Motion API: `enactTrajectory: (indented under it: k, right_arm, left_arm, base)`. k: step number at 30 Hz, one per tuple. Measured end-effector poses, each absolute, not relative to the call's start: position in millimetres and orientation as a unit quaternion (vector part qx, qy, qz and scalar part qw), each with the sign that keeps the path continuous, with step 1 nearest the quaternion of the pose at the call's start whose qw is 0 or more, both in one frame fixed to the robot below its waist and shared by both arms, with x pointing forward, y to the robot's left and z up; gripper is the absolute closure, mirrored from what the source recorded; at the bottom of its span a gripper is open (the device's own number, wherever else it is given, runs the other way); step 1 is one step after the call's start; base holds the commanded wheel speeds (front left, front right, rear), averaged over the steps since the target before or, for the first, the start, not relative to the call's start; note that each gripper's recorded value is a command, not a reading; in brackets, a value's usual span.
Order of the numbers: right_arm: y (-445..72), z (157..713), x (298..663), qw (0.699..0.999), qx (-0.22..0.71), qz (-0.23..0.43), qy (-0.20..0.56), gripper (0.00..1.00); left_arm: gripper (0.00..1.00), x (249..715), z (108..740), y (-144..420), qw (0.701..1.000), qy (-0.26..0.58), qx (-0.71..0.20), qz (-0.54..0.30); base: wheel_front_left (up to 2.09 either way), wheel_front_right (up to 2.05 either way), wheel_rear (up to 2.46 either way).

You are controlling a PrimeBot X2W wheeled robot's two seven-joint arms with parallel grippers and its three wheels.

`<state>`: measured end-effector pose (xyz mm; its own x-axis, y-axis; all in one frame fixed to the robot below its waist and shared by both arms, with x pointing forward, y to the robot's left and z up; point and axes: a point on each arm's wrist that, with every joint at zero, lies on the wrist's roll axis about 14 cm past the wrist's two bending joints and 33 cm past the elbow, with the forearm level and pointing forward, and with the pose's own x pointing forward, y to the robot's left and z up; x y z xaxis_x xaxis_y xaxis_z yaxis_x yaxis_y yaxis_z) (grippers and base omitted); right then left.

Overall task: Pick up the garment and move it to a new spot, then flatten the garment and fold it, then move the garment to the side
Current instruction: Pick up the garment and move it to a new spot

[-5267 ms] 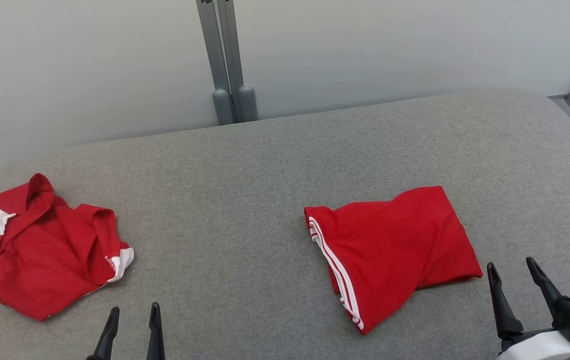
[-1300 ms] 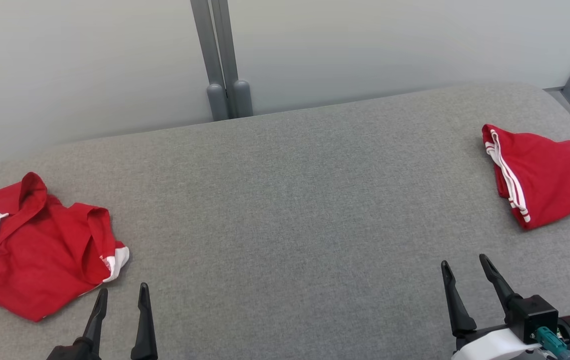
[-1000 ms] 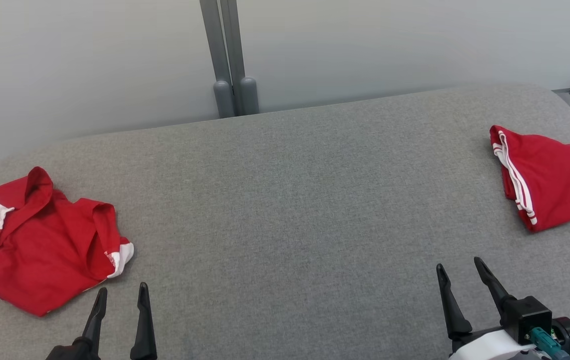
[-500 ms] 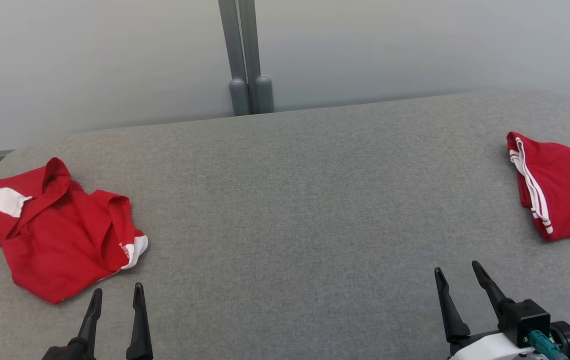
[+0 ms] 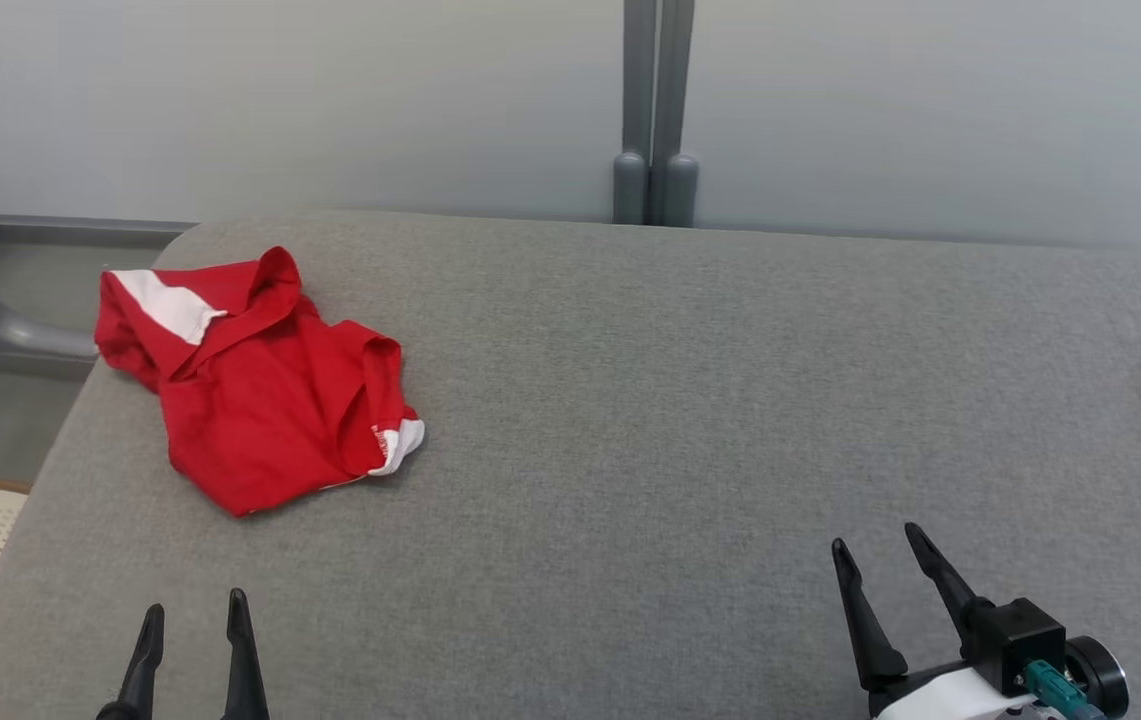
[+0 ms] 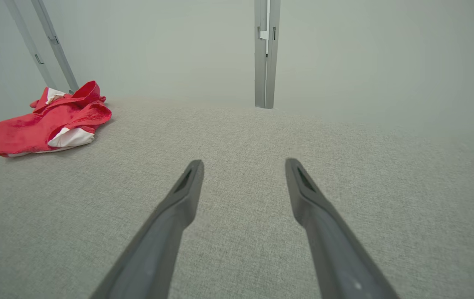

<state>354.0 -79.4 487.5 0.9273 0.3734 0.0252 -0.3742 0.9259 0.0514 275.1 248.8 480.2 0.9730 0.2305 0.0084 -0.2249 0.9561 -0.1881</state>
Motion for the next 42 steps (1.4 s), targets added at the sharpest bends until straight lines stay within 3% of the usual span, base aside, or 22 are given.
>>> enactTrajectory:
  k: [11, 17, 22, 29, 38, 39, 40, 42]
  right_arm:
    - [-52, 484, 354, 0.972, 0.026, 0.235, 0.001, 0.00]
    - [-55, 483, 368, 0.970, 0.012, 0.243, -0.003, 0.00]
    - [-56, 493, 404, 0.967, -0.007, 0.255, -0.028, 0.00]
    - [-63, 465, 446, 0.966, -0.011, 0.258, -0.009, 0.00]
    - [-86, 399, 465, 0.971, 0.002, 0.233, 0.061, 0.00]
    - [-89, 393, 465, 0.971, 0.005, 0.228, 0.069, 0.00]
    - [-91, 388, 466, 0.972, 0.007, 0.224, 0.074, 0.00]
    - [-95, 383, 466, 0.973, 0.010, 0.216, 0.080, 0.00]
  left_arm:
    - [0.00, 252, 484, 269, 0.982, -0.028, -0.100, 0.160]
    - [0.00, 295, 503, 263, 0.986, -0.053, -0.094, 0.127]
    - [0.00, 362, 488, 267, 0.993, 0.017, -0.078, 0.093]
    - [0.00, 453, 462, 305, 0.979, 0.134, -0.091, 0.125]
    - [0.00, 475, 349, 315, 0.923, 0.322, -0.125, 0.171]
    - [0.17, 474, 339, 313, 0.918, 0.336, -0.125, 0.170]
    - [0.58, 478, 334, 313, 0.916, 0.344, -0.123, 0.167]
    - [1.00, 483, 326, 310, 0.912, 0.357, -0.123, 0.160]
  base:
    - [0.00, 0.00, 0.00]
    - [0.00, 0.00, 0.00]
    - [0.00, 0.00, 0.00]
    - [0.00, 0.00, 0.00]
    - [0.00, 0.00, 0.00]
    - [0.00, 0.00, 0.00]
    - [0.00, 0.00, 0.00]
    - [0.00, 0.00, 0.00]
